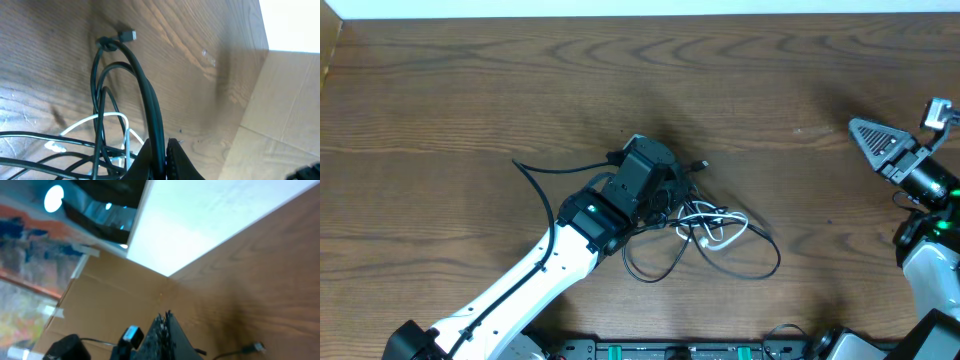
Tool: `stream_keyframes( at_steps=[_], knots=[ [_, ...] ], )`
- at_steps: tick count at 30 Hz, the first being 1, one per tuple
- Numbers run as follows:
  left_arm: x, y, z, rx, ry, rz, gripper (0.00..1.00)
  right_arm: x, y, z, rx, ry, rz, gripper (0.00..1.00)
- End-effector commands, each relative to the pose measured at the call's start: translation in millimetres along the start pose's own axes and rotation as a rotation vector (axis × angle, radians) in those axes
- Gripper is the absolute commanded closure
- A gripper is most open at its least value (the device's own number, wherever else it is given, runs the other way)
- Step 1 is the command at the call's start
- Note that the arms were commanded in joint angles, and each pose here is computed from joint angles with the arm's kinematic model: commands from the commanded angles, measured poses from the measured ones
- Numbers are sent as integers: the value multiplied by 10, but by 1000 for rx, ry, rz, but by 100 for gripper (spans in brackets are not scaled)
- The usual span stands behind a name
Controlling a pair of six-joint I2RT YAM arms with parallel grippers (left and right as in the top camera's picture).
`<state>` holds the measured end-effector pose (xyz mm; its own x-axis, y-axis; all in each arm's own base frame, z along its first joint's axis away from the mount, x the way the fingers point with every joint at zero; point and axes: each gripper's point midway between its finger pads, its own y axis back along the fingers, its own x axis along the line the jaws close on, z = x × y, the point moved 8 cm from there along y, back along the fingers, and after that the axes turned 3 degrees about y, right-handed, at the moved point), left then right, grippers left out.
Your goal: Untangle cables
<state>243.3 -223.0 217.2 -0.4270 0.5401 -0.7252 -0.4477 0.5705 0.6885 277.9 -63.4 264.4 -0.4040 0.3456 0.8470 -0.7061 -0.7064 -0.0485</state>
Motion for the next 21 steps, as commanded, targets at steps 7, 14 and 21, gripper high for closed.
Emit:
stream_keyframes(
  at_steps=[7,14,21],
  knots=[
    [-39,31,99,-94,176,-15,91,-207,-188,-201,57,-51,-60,87],
    [-12,70,287,-305,168,-3,92,-86,-584,-582,248,-113,20,71],
    [-16,113,400,-436,166,-7,92,63,-857,-1002,447,-240,78,57]
  ],
)
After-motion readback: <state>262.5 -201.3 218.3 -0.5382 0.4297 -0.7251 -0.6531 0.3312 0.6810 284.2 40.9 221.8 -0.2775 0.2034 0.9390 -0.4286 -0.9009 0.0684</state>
